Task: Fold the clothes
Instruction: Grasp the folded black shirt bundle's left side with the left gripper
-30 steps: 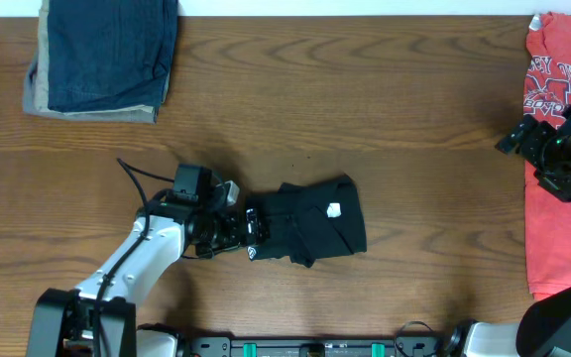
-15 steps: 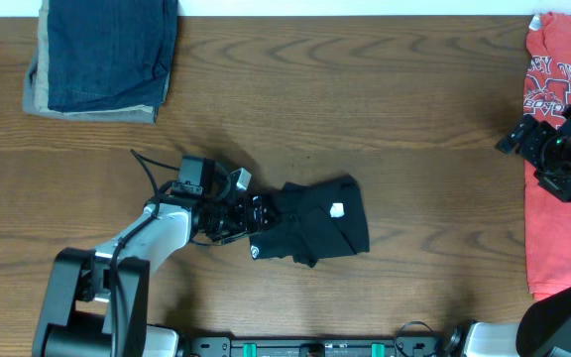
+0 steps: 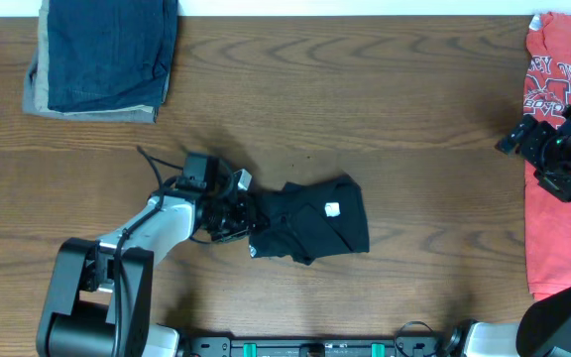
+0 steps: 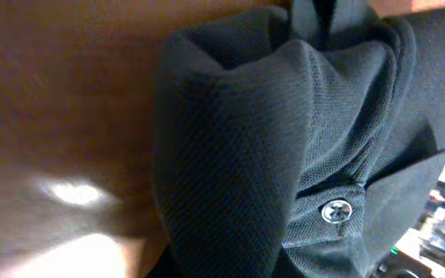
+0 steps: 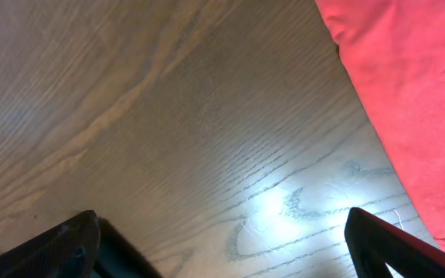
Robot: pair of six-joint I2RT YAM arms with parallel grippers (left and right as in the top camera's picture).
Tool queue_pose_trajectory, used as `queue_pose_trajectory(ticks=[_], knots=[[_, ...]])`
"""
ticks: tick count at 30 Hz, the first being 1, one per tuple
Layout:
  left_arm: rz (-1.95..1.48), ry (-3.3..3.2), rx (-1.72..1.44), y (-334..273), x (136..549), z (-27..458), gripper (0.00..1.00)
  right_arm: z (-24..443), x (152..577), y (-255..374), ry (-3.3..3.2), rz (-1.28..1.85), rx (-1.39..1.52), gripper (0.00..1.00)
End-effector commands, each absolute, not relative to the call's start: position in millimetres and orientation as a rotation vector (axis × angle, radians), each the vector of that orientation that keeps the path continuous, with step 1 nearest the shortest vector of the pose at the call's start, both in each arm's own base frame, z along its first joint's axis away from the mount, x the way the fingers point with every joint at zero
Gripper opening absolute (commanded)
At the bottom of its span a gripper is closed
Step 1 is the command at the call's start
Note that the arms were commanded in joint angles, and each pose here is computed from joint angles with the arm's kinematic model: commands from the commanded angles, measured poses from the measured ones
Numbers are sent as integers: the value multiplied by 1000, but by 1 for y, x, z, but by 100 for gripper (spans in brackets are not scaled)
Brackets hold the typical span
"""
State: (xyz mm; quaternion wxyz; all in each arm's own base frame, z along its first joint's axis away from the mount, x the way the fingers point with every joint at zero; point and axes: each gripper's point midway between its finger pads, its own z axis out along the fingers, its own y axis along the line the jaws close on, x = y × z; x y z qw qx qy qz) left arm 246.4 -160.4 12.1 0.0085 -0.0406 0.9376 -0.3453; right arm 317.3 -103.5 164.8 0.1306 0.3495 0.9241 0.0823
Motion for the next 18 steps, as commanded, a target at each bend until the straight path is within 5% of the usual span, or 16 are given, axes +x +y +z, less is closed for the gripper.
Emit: queue_pose_trajectory(ticks=[1, 5, 18], knots=[[-810, 2906, -27, -140, 278, 10, 6, 170, 315, -107, 2660, 228, 1032, 99], [-704, 2815, 238, -137, 305, 30, 6, 170, 315, -107, 2659, 228, 1032, 99], [-368, 2543, 308, -108, 400, 98, 6, 170, 315, -107, 2659, 228, 1032, 99]])
